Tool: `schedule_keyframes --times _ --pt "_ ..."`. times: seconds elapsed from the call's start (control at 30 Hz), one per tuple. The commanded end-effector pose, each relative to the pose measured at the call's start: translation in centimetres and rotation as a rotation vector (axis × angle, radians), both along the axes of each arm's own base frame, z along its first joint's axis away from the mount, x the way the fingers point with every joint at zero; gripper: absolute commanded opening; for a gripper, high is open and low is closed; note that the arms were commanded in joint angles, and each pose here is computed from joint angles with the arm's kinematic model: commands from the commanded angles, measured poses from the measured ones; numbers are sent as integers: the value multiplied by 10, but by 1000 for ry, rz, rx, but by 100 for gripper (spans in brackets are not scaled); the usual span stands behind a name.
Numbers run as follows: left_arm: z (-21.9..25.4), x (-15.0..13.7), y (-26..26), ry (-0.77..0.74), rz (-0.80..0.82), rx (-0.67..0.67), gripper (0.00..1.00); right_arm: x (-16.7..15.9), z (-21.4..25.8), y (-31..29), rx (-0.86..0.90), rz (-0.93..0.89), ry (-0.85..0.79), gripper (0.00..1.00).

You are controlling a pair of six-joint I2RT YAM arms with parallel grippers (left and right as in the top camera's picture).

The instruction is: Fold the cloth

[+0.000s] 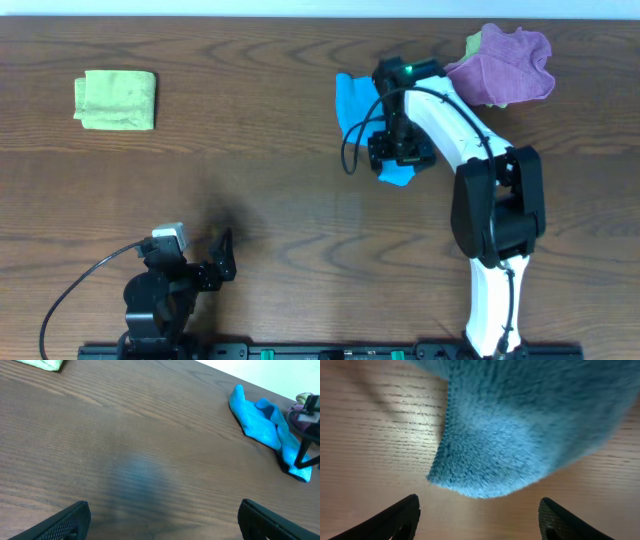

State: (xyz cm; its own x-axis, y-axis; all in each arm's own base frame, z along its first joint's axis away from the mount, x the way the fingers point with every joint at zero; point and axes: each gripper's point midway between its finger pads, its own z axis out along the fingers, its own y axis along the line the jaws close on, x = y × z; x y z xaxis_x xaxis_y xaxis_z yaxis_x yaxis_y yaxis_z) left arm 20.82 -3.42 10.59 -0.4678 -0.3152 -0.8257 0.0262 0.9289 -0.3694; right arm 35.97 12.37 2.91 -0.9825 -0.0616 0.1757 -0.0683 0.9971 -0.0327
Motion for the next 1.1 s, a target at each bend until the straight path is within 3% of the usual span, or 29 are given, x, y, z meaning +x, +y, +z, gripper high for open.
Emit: schedule_keyframes --times 0.0,0.4,0.57,0.73,0.83,0.87,1.07 --pt "-6 -2 -4 17 -16 -21 95 -7 -8 10 19 22 10 75" --pt "-6 -1 -4 17 -16 -21 95 5 -28 14 28 29 -65 65" --pt "-6 -1 -4 17 -16 -21 95 10 -30 10 4 33 -88 53" --pt "-6 -2 -4 17 -16 -21 95 8 -32 8 -4 34 -86 32" --pt "-6 -1 -4 17 -16 -21 95 8 -33 8 -5 33 -85 5" --pt "-6 -2 -4 17 -16 -21 95 9 -32 8 -6 34 -87 1" --pt "-6 -1 -3 17 -13 -19 95 7 -7 28 75 75 -96 1"
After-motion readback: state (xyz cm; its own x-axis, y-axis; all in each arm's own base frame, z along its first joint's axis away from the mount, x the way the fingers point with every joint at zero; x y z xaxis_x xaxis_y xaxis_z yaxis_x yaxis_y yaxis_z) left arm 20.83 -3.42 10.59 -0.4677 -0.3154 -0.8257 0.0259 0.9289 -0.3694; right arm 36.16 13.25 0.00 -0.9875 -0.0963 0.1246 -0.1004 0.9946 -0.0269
